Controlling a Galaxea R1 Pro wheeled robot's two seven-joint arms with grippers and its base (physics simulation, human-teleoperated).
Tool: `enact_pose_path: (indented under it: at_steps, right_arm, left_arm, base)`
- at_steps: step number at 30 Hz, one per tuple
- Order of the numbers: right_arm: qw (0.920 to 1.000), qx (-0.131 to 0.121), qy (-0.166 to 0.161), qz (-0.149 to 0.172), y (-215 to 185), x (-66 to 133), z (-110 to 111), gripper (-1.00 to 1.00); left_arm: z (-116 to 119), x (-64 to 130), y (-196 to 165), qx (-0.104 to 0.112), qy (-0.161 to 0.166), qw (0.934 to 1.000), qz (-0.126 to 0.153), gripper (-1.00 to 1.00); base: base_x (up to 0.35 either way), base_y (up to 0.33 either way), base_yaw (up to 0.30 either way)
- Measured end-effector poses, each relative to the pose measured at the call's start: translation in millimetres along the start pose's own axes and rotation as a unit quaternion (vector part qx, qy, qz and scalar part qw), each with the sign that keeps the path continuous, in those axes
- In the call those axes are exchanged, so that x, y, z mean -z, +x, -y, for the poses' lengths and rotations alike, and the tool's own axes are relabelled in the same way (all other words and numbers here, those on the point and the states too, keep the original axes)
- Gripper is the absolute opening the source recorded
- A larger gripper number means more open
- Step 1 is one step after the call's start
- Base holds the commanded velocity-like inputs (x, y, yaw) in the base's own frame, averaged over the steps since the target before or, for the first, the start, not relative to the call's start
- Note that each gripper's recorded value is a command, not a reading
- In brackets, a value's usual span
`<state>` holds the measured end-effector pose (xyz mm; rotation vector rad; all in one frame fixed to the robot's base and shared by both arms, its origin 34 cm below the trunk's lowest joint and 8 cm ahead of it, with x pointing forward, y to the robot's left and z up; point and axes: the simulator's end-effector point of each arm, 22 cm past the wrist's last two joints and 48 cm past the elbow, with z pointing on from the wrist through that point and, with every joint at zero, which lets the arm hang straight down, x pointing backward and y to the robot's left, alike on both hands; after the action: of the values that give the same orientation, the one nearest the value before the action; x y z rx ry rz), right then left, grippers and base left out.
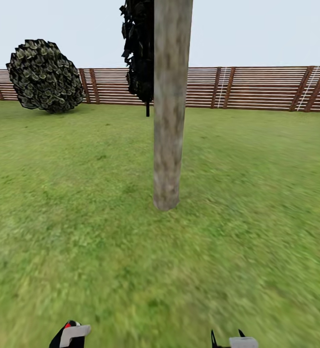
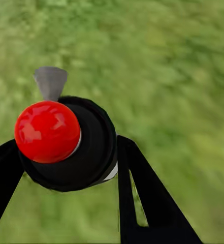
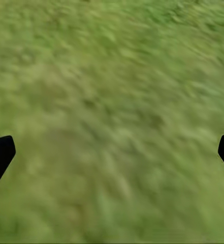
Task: In the garden, pick up the pesticide atomizer on the floor and spray pesticide onto both trees until each tree trunk is fully covered.
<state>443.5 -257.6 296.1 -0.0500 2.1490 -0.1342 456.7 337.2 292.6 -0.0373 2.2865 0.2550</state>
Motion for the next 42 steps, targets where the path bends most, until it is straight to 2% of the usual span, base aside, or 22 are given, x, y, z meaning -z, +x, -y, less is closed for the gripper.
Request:
enact_pose_path:
  at_steps: [6, 10, 14, 16, 17, 20, 21, 22, 23, 26, 27, 29, 30, 31, 32, 34, 36, 37, 39, 42]
  right_arm:
    - [1.0, 0.0, -0.002, 0.001, -0.6, -0.1, -1.7, 1.0]
    - [1.0, 0.006, -0.003, 0.004, -2.7, -1.7, 2.0, 1.0]
    - [0.9987, 0.036, -0.015, 0.032, -24.2, -11.1, 9.0, 1.0]
    - [0.9958, 0.067, -0.027, 0.056, -44.6, -19.4, 12.2, 1.0]
    - [0.9947, 0.077, -0.03, 0.061, -49.2, -21.4, 12.8, 1.0]
    - [0.9854, 0.141, -0.071, 0.064, -64.2, -32.0, 3.1, 1.0]
    - [0.9828, 0.154, -0.083, 0.058, -63.7, -33.4, -1.6, 1.0]
    - [0.9761, 0.18, -0.114, 0.042, -59.5, -35.7, -13.0, 1.0]
    - [0.9724, 0.192, -0.128, 0.032, -56.9, -36.5, -18.2, 1.0]
    - [0.9483, 0.238, -0.21, -0.007, -60.5, -46.6, -46.1, 1.0]
    - [0.9443, 0.242, -0.223, -0.008, -66.4, -49.7, -50.8, 1.0]
    - [0.9293, 0.255, -0.267, -0.005, -93.5, -59.9, -68.5, 1.0]
    - [0.9212, 0.26, -0.289, -0.001, -107.9, -63.9, -77.1, 1.0]
    - [0.9025, 0.27, -0.336, 0.004, -133.1, -68.0, -93.5, 1.0]
    - [0.8934, 0.276, -0.354, 0.014, -157.4, -74.0, -99.9, 1.0]
    - [0.8753, 0.285, -0.391, 0.017, -181.7, -74.6, -111.9, 1.0]
    - [0.8607, 0.289, -0.419, 0.012, -193.8, -71.3, -120.2, 1.0]
    - [0.8391, 0.296, -0.456, 0.016, -201.9, -57.9, -144.0, 1.0]
    - [0.8188, 0.305, -0.486, 0.011, -202.8, -44.3, -169.7, 1.0]
    - [0.8012, 0.313, -0.51, -0.009, -196.4, -30.7, -196.6, 1.0]
  left_arm:
    - [-7.4, 0.6, 0.3, -0.003, -0.002, 1.0, 0.002, -1.0]
    - [-4.4, -0.7, -4.9, -0.007, 0.007, 0.9999, 0.007, -1.0]
    - [21.0, -0.6, -6.3, -0.029, 0.067, 0.9973, 0.007, -1.0]
    - [40.2, 2.7, -1.1, -0.065, 0.13, 0.9894, -0.002, -1.0]
    - [42.7, 3.7, 1.4, -0.076, 0.146, 0.9864, -0.007, -1.0]
    - [56.9, 0.3, -2.2, -0.138, 0.231, 0.9626, -0.033, -1.0]
    - [60.5, -1.0, -5.3, -0.146, 0.245, 0.9577, -0.036, -1.0]
    - [68.1, -3.2, -14.5, -0.159, 0.275, 0.9473, -0.04, -1.0]
    - [71.5, -4.4, -19.8, -0.166, 0.289, 0.942, -0.041, -1.0]
    - [90.2, -6.3, -57.8, -0.195, 0.37, 0.9077, -0.037, -1.0]
    - [92.6, -6.1, -64.7, -0.202, 0.383, 0.9008, -0.036, -1.0]
    - [100.8, -3.6, -88.8, -0.221, 0.426, 0.8767, -0.036, -1.0]
    - [103.3, -2.1, -97.1, -0.232, 0.443, 0.8652, -0.04, -1.0]
    - [104.5, 0.8, -105.4, -0.257, 0.467, 0.8438, -0.062, -1.0]
    - [103.8, 1.7, -109.6, -0.272, 0.475, 0.8337, -0.073, -1.0]
    - [101.4, 4.6, -109.1, -0.304, 0.486, 0.8136, -0.094, -1.0]
    - [99.5, 7.4, -107.2, -0.327, 0.494, 0.7982, -0.11, -1.0]
    - [100.8, 16.2, -105.8, -0.337, 0.513, 0.779, -0.13, -1.0]
    - [99.8, 22.3, -102.8, -0.337, 0.523, 0.7688, -0.146, -1.0]
    - [98.2, 26.8, -97.6, -0.344, 0.53, 0.7585, -0.159, -1.0]
  base:
    - [0.339, -0.099, 0.0]
    - [0.337, -0.115, 0.0]
    - [0.336, -0.118, 0.0]
    - [0.336, -0.119, 0.0]
    - [0.336, -0.119, 0.0]
    - [0.336, -0.118, 0.0]
    - [0.335, -0.116, 0.0]
    - [0.335, -0.115, 0.0]
    - [0.336, -0.114, 0.0]
    - [0.335, -0.113, 0.0]
    - [0.335, -0.111, 0.0]
    - [0.335, -0.109, 0.0]
    - [0.335, -0.107, 0.0]
    - [0.332, -0.106, 0.0]
    - [0.325, -0.105, 0.0]
    - [0.313, -0.1, 0.0]
    - [0.267, -0.069, 0.0]
    - [0.167, -0.03, 0.0]
    - [0.088, -0.016, 0.0]
    - [0.031, -0.006, 0.0]
